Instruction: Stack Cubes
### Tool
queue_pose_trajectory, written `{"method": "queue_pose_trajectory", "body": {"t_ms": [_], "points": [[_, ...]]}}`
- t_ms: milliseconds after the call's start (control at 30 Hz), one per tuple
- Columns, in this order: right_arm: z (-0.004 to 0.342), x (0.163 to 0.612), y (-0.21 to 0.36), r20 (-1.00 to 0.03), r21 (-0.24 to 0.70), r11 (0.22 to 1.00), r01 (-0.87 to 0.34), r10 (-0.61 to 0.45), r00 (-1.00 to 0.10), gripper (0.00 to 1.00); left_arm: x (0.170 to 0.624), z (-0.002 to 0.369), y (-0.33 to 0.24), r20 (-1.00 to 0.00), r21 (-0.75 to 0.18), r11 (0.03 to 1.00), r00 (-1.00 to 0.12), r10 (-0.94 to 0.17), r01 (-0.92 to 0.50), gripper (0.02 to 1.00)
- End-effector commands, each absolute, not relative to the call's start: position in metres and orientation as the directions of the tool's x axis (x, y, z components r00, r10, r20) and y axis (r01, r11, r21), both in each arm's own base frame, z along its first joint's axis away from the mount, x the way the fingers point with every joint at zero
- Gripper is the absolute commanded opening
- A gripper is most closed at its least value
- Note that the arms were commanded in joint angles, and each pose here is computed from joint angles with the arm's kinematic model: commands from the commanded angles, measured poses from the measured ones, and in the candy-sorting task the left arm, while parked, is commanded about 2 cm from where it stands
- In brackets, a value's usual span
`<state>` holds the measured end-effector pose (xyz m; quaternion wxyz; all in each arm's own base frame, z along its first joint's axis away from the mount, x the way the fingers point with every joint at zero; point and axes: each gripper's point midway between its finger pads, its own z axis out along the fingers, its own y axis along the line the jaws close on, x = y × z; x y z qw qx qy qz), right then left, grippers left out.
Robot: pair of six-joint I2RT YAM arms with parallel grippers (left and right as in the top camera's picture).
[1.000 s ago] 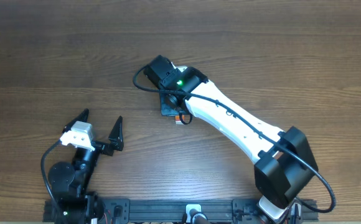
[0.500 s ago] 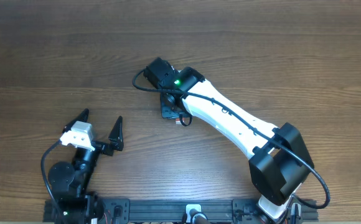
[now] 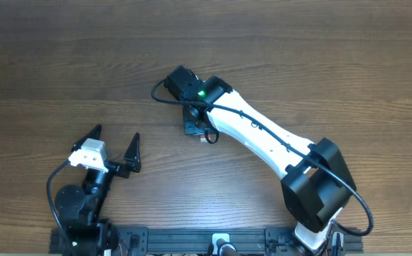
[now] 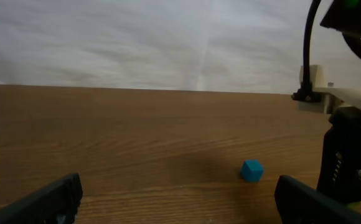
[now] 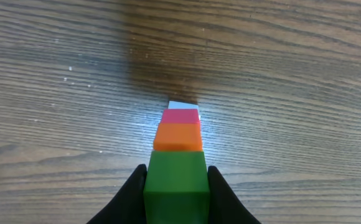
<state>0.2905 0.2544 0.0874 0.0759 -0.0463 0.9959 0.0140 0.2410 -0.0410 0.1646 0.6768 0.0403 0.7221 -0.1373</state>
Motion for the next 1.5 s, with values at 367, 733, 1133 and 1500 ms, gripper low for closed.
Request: {"method": "queue_pose_trajectory", "body": {"t_ms": [367,733,1133,1500], "points": [[0.0805,0.2932,0.2533,-0.148,0.020,0.997,-0.074,-0.070,-0.986,0.012,0.2403,0.1635,-0.0437,-0.990,-0.133,0.957,-0.080,-0.116,0.259,0.996],[0.0760,0.2952,0.2536,-0.147,0.016,0.997,-0.072,-0.069,-0.987,0.009,0.2403,0.1635,-0.0437,-0.990,-0.133,0.957,-0.080,-0.116,0.259,0.998],[0.0754,0.2930,0.2487,-0.131,0.004,0.998,-0.066,-0.065,-0.989,0.143,0.2403,0.1635,-0.0437,-0.990,-0.133,0.957,-0.080,-0.116,0.259,1.000],[0.0752,0.2925,0.2469,-0.126,0.000,0.998,-0.062,-0.062,-0.990,0.264,0.2403,0.1635,-0.0437,-0.990,-0.133,0.957,-0.080,-0.116,0.259,0.996]]}}
